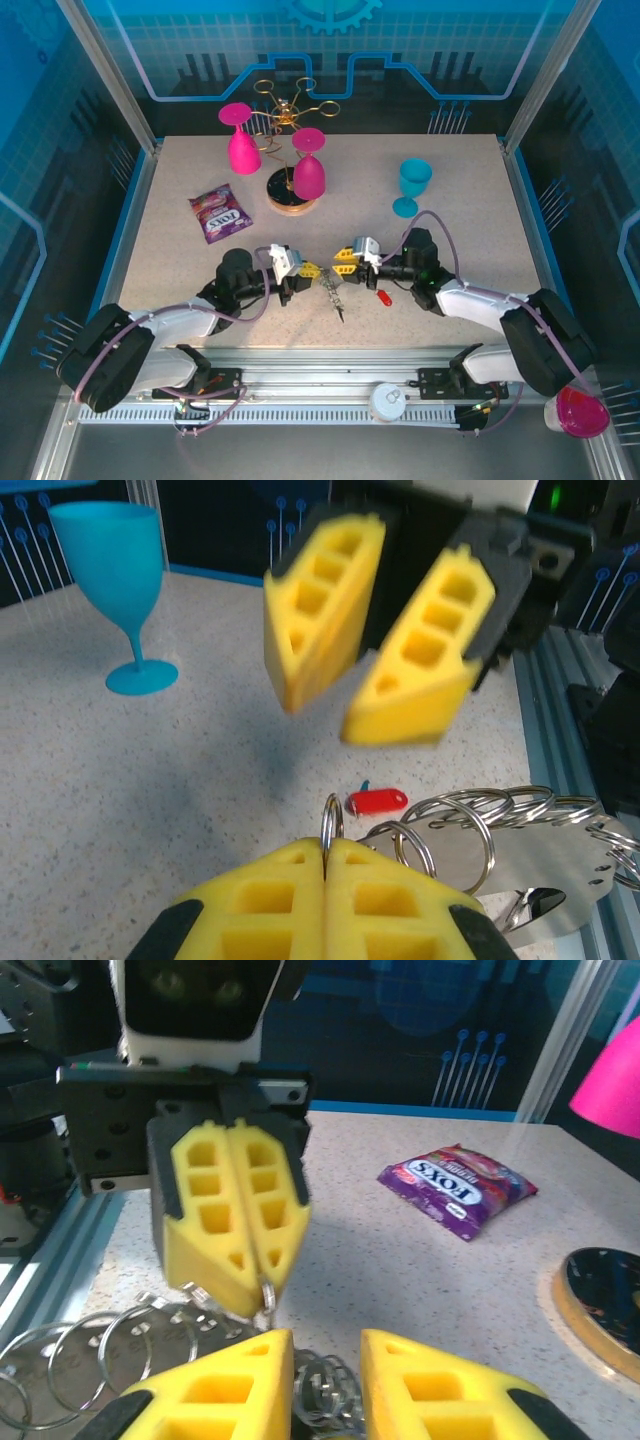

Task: Put the keys on the keyring

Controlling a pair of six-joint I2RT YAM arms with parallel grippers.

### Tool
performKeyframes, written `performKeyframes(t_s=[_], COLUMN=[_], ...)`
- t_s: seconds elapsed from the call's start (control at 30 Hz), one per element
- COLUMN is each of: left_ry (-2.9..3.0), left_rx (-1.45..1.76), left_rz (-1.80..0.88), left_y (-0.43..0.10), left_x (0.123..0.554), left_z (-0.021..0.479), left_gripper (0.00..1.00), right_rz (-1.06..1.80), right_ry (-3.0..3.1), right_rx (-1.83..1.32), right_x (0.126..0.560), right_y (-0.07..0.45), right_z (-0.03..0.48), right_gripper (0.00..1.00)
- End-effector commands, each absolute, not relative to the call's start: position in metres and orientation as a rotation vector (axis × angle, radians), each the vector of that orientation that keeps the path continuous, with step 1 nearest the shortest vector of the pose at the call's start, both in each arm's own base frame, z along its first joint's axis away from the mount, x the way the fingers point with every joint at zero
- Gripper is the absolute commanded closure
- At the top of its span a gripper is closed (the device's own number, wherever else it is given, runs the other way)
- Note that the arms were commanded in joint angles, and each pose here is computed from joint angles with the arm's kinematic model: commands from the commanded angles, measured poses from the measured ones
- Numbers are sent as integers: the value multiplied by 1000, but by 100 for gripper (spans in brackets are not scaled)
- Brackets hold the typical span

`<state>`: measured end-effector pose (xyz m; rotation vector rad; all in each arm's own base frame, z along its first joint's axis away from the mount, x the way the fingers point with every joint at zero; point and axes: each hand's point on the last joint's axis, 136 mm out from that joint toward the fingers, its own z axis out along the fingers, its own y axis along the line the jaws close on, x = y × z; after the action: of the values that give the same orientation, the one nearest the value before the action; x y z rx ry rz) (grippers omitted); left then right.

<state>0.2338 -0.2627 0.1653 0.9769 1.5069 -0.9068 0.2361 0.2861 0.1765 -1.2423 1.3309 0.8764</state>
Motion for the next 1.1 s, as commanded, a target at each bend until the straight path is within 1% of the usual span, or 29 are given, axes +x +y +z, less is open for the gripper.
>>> performKeyframes(t_s=[0.0,0.27,0.63,0.7,0.83,1.07], left_ry=[1377,1355,1337,1338,1338,1321], left_rx=[988,1024,1054,1059,1059,1070], left_rz=[-929,-939,-951,-946,-922,-897], left_y=[-267,-269,-271,-271,-269,-268], left_x=[228,223,219,219,221,221], left_z=[189,189,190,189,188,190], left_gripper=[100,100,100,100,100,100], right_rz=[896,897,928,933,917,898], right_ry=[1285,1277,1237,1232,1237,1259], right_rx=[-1288,-1307,-1290,-1289,-1280,-1280], right_x=[230,230,230,230,231,229], right_y=[296,303,309,309,306,297], right_z=[179,178,188,189,188,181], right_gripper=[74,76,85,85,82,81])
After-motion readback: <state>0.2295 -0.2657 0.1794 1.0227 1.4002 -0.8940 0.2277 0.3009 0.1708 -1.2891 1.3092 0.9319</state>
